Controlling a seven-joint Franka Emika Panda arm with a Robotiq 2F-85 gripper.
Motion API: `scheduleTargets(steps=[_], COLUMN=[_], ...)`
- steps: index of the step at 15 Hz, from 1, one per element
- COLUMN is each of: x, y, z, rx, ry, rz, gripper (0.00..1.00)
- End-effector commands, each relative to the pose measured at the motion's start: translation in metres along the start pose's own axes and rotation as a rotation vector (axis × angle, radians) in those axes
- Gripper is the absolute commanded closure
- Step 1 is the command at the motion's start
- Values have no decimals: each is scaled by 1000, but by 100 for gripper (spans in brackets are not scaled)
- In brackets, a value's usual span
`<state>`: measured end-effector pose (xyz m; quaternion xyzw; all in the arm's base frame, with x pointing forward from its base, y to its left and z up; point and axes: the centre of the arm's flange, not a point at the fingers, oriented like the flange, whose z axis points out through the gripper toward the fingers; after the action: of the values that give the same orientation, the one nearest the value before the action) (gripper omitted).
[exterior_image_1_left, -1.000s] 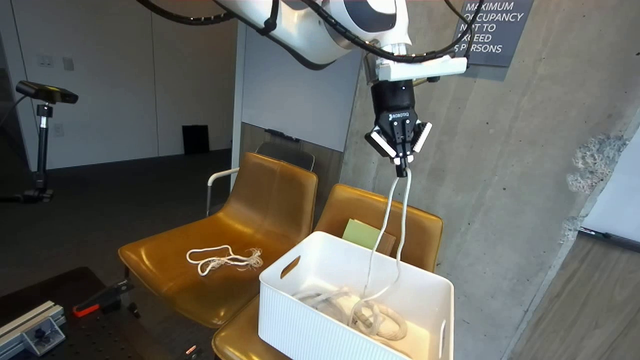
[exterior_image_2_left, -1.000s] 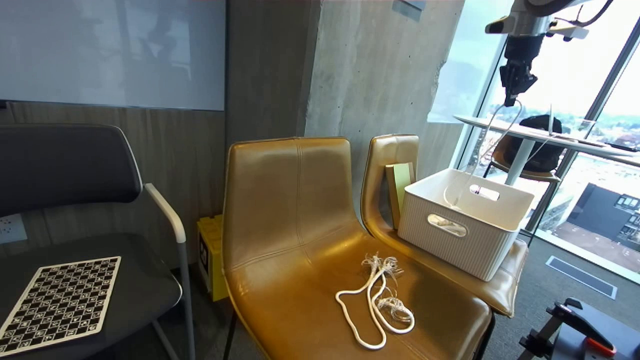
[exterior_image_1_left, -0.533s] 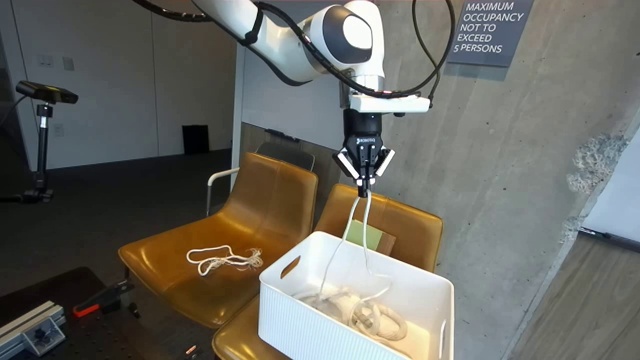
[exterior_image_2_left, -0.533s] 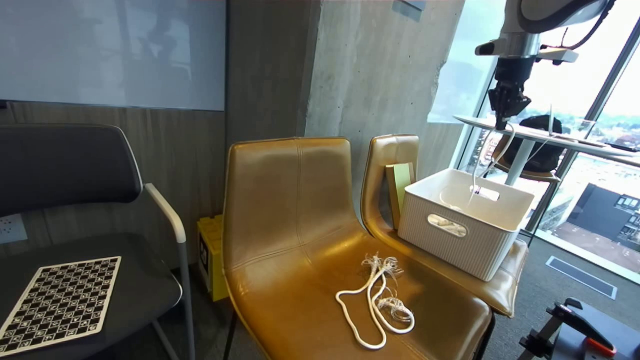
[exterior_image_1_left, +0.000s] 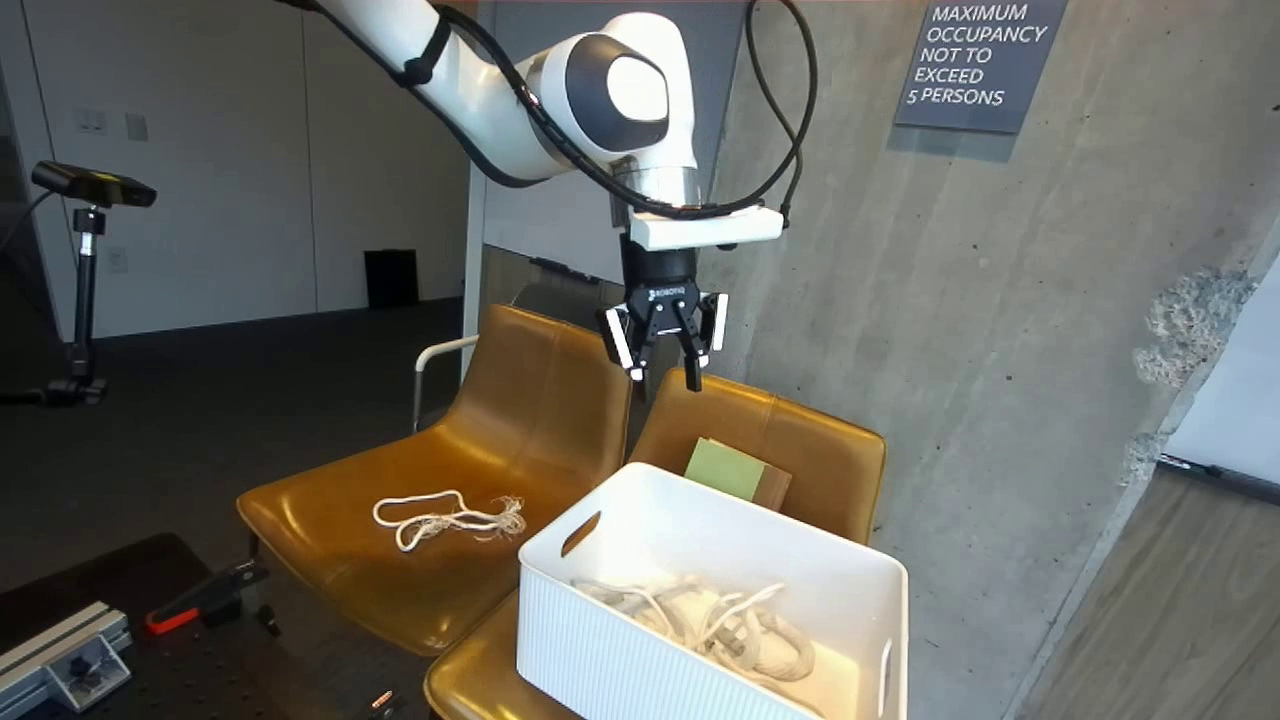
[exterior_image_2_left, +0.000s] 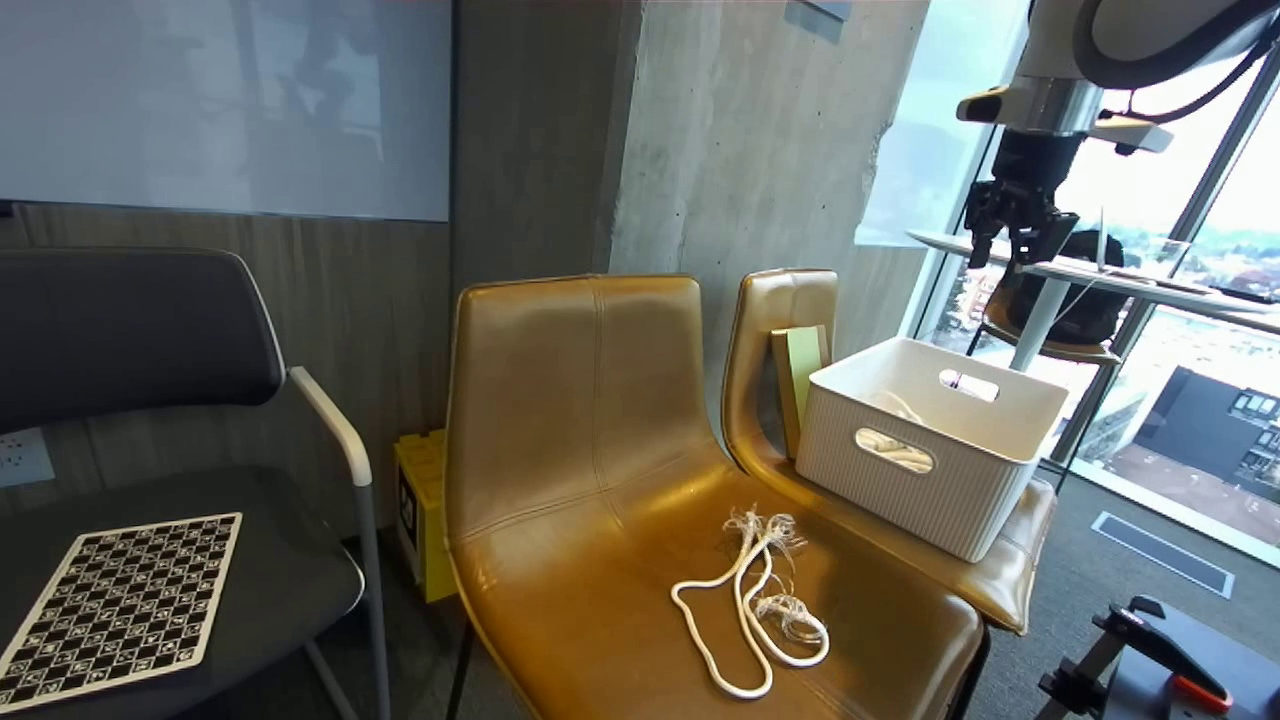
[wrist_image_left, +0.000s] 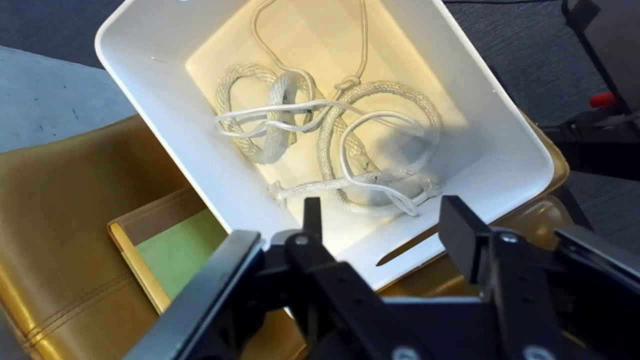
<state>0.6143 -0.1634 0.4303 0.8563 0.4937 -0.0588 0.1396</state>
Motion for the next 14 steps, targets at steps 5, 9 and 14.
scheduleTargets(steps=[5,9,14], x=[107,179,228], y=[-154,-211,-242], z=[-10,14,68], rx=[-106,-89,-27], ry=[49,69,85], rz=[-137,-173,-166], gripper=[0,0,0])
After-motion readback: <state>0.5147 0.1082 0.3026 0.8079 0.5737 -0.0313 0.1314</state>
